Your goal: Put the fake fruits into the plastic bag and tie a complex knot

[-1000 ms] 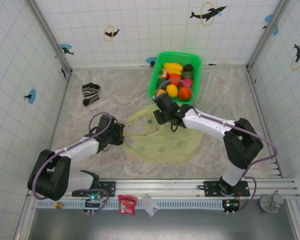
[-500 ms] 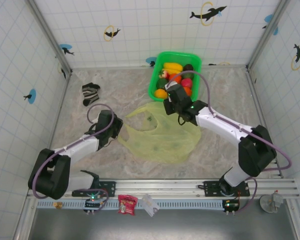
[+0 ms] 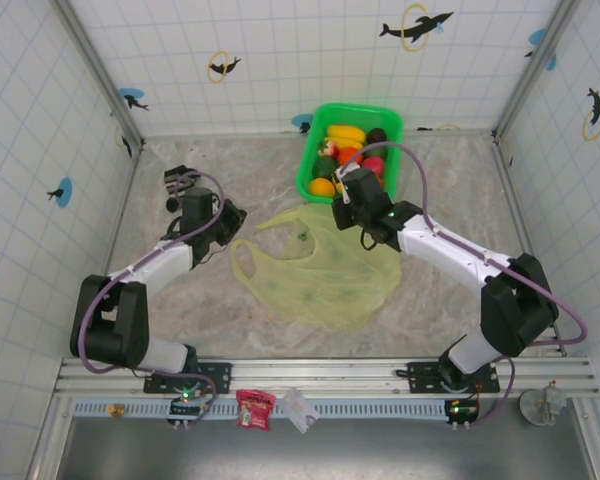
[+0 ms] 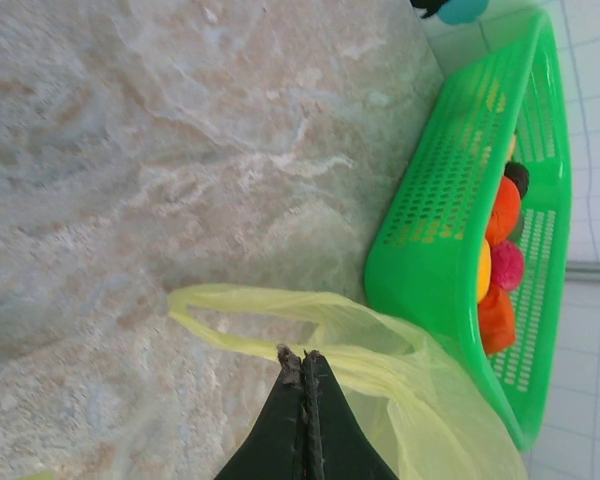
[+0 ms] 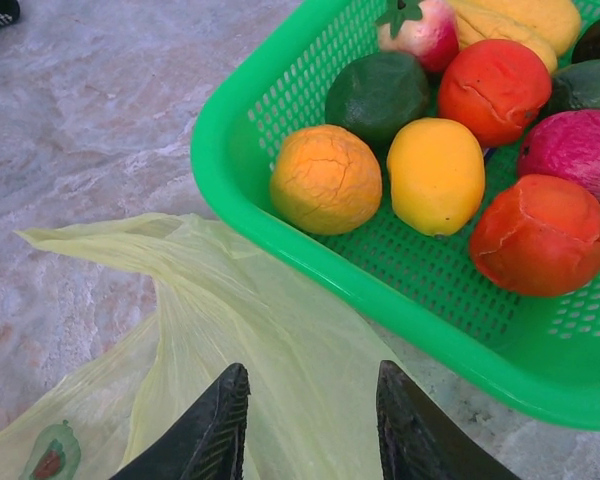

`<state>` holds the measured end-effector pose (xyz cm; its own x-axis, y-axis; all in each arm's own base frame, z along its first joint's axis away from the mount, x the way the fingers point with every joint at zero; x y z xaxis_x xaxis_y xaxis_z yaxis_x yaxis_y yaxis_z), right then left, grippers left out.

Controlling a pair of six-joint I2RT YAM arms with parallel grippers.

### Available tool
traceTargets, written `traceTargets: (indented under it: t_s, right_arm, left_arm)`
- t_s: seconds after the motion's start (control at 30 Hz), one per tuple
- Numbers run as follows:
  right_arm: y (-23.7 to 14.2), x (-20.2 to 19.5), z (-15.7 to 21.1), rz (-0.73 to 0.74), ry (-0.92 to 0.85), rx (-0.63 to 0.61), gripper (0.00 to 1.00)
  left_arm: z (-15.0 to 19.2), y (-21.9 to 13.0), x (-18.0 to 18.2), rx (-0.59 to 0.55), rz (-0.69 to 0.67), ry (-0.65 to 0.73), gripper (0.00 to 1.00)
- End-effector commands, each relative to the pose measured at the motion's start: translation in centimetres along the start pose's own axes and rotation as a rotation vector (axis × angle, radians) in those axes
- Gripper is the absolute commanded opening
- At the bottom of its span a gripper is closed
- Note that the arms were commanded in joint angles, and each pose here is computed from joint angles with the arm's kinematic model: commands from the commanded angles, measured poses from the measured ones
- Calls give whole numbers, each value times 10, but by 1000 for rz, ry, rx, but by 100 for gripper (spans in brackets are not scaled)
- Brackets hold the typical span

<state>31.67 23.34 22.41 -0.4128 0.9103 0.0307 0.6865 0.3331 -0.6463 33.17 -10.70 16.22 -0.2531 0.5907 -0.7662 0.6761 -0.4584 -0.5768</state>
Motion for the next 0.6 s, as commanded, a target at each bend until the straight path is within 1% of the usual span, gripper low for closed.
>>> traceTargets:
  t_s: [0.0,0.03,0.1,0.17,0.27,0.3,0.33,0.37,0.4,0.47,0.57]
  right_arm:
    - [3,-1,-3,-23,12,3,39]
    - [5,1,-2,-30,15,12,40]
    - [8,5,3,-41,12,33,40]
    - [11,8,9,-36,4,41,41]
    - [14,11,16,-23,-17,53,41]
    - [15,12,17,-20,-23,57,41]
    - [16,12,16,-16,-27,58,42]
    - [17,13,18,-12,-33,67,42]
    - [18,14,19,-6,-41,72,42]
    - [20,15,20,8,-51,77,44]
    - [22,16,21,21,-57,80,46]
  left_arm:
    - [5,-13,-8,49,8,-71,3]
    - [9,-16,-5,57,1,-134,5]
    - [21,-25,12,60,-32,-303,17]
    - [28,-35,19,30,-63,-387,27]
    - [18,-57,13,-72,-133,-387,48]
    - [15,-63,9,-94,-143,-383,53]
    - [12,-67,5,-104,-146,-384,57]
    - [11,-69,2,-102,-154,-391,60]
    - [10,-71,-1,-95,-160,-404,60]
    - [14,-71,-1,-61,-179,-442,60]
    - [25,-66,9,-26,-205,-500,60]
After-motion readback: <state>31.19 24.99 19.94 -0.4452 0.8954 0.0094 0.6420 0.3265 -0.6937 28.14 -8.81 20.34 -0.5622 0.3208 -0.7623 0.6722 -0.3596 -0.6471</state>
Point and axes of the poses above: each hand's point on the last joint's axis, 136 mm out from that joint toward the fingers, its own y axis out along the fingers, its own x axis along the line the jaws close on, z = x × y, the point moved 7 cm from there along -y, back along the fingers, and after that the axes turned 1 degree about y, right-handed, at the moved point
